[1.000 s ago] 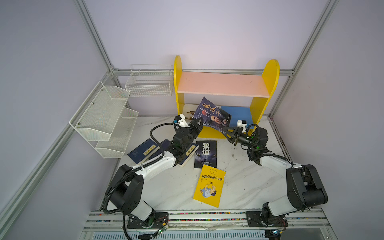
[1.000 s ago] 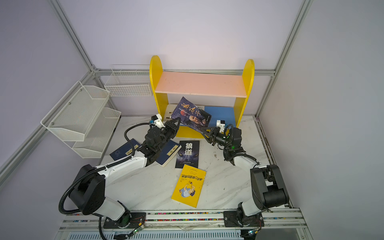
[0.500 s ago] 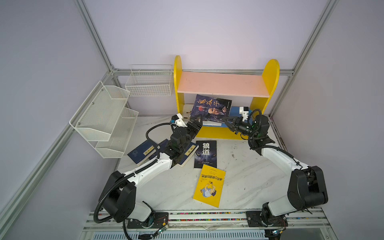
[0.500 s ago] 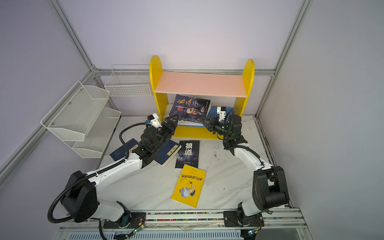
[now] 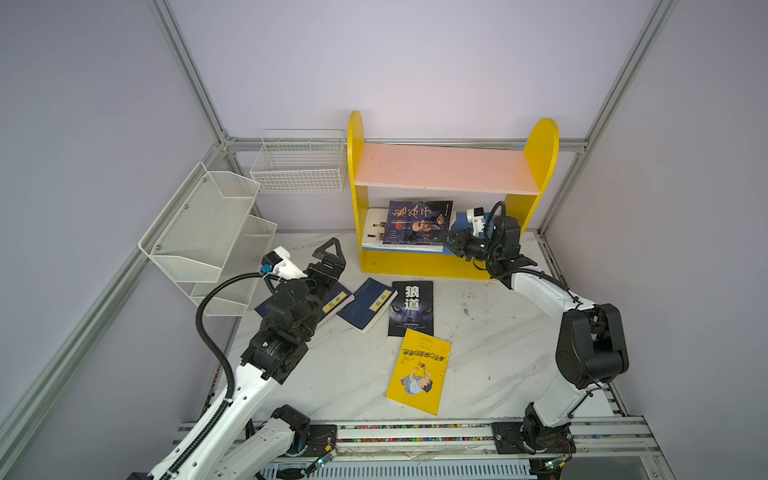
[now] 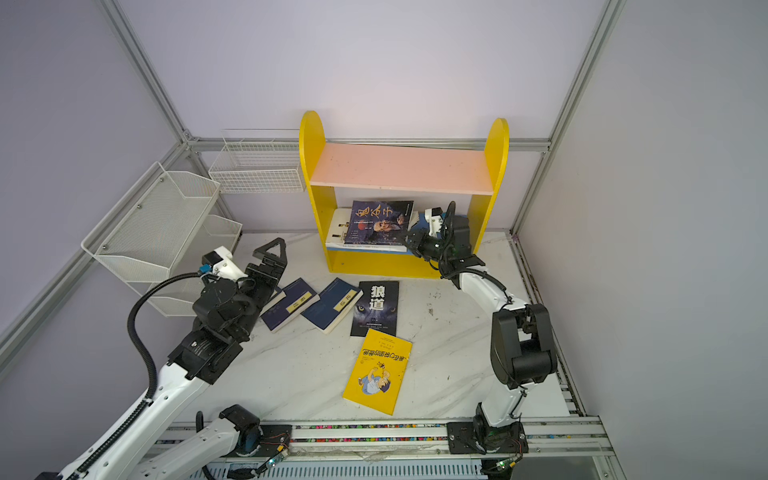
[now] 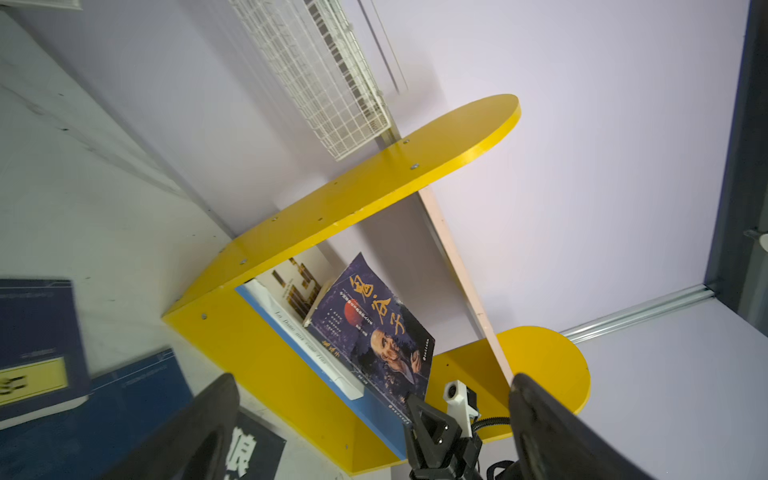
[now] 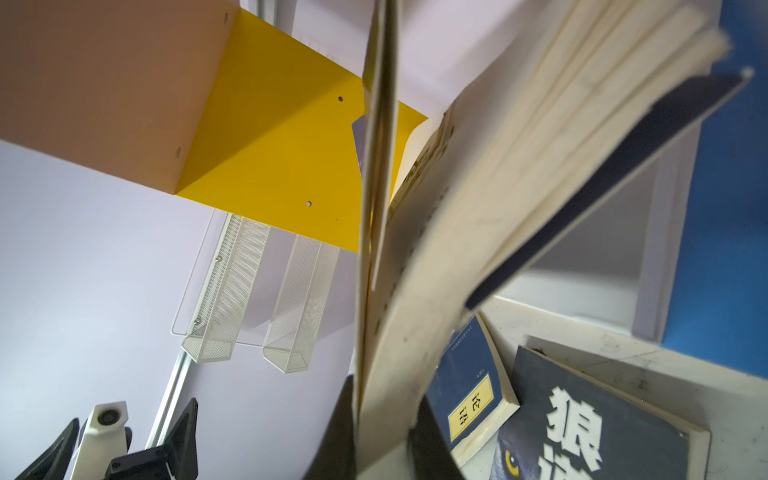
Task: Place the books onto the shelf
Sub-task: 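Release the purple book and pull the left gripper back while the right pushes it, then push the purple book deeper onto the shelf with the right gripper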
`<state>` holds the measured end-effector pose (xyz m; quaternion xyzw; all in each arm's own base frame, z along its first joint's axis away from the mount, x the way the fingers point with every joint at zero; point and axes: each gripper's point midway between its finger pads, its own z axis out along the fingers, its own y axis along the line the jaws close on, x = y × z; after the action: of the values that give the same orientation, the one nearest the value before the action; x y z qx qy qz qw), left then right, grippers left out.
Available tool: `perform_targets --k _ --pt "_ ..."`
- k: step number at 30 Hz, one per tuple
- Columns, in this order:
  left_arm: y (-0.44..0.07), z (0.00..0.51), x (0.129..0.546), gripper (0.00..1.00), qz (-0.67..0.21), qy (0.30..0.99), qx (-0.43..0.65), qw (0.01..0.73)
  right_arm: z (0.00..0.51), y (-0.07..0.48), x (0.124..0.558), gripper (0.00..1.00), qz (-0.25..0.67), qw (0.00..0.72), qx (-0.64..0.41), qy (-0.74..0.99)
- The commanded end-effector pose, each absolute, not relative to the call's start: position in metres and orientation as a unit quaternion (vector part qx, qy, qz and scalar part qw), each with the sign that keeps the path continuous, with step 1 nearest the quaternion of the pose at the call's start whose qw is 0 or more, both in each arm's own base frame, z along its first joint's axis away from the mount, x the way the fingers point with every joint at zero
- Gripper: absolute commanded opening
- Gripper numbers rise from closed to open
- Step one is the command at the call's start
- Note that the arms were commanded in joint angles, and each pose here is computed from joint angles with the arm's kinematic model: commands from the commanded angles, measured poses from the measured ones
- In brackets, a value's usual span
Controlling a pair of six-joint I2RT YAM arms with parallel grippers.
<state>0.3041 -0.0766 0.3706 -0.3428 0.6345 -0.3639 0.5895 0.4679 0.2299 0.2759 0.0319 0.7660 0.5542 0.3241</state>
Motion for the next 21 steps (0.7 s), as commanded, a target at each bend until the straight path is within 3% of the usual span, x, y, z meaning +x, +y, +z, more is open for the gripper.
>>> perform_targets --k 1,21 --pt "-0.055 0.325 0.295 1.0 -0.296 0.663 -0.371 0.579 0.321 0.238 0.473 0.13 0.575 0.37 -0.031 0.729" --pt "-0.059 0.289 0.312 1.0 -0.252 0.71 -0.359 0.551 0.285 0.284 0.52 0.13 0.582 0.319 -0.046 0.746"
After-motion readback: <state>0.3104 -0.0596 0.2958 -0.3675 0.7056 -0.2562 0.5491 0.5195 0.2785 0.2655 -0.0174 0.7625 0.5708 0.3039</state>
